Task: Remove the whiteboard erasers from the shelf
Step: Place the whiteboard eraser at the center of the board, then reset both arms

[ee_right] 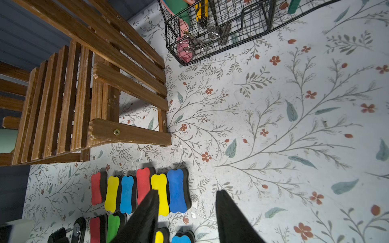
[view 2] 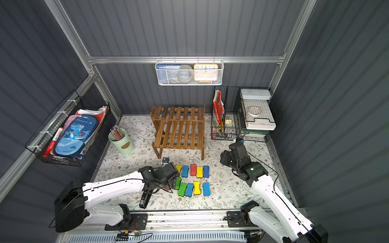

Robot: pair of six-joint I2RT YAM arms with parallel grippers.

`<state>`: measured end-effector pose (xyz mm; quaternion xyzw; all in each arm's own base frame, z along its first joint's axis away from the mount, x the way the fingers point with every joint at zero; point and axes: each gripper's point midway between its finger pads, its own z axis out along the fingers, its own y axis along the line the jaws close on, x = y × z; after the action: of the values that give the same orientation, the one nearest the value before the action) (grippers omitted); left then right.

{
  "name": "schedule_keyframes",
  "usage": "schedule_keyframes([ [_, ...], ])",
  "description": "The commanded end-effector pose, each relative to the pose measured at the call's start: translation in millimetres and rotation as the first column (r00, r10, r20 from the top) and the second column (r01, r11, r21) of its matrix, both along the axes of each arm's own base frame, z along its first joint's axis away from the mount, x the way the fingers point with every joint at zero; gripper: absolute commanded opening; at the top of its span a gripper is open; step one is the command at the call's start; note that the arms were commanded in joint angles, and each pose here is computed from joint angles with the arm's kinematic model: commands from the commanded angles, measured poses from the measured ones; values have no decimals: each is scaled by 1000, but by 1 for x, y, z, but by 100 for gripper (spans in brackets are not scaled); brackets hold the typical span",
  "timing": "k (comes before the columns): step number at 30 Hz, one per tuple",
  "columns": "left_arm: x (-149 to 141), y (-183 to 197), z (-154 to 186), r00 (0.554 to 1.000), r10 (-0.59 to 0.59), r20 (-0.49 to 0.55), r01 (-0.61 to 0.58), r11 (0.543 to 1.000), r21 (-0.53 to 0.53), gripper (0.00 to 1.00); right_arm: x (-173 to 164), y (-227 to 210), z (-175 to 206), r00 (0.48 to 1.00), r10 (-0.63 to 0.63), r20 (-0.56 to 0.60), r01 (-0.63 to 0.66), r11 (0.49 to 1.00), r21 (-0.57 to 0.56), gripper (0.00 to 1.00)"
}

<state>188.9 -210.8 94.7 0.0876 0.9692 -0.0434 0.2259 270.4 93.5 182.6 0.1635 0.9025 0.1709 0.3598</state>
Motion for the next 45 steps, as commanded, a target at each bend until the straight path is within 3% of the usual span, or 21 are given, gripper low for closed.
schedule_keyframes([
  [1,16,12,57,991,29,131,-28,1000,-3,99,5,0,13,1000,-12,29,11,1000,16,56],
  [5,42,37,106,965,86,247,-81,996,-31,99,5,-3,14,999,-24,41,24,1000,10,65],
  [8,68,60,123,954,126,273,-101,990,-101,99,6,-4,19,997,-32,66,30,999,20,70],
  [10,81,80,132,936,167,311,-153,986,-68,99,7,-3,22,996,-30,86,28,999,28,72],
  [12,94,97,143,904,192,383,-206,979,-5,99,8,-5,25,993,-48,104,44,998,36,81],
  [15,115,121,160,824,231,518,-303,951,57,99,10,-10,30,989,-82,121,78,996,38,84],
  [16,123,126,165,793,229,564,-314,948,58,99,10,-11,31,988,-87,125,83,996,38,92],
  [19,146,136,173,711,211,671,-311,950,31,99,12,-10,35,987,-88,138,82,996,45,94],
  [21,161,141,173,679,191,709,-295,955,26,99,13,-11,36,985,-97,145,91,995,49,95],
  [26,199,163,163,668,173,724,-273,962,22,99,14,-11,38,983,-103,150,97,994,50,95],
  [31,220,177,129,698,155,699,-193,981,-25,99,14,-12,38,983,-103,152,97,994,44,95],
  [35,225,185,117,668,145,730,-166,985,-44,100,14,-13,39,983,-100,157,95,995,39,95],
  [40,224,175,97,672,81,736,-83,996,-35,99,14,-15,41,980,-105,168,101,994,29,95],
  [45,216,184,79,662,56,747,-98,995,11,99,13,-17,42,978,-110,176,107,994,24,96],
])
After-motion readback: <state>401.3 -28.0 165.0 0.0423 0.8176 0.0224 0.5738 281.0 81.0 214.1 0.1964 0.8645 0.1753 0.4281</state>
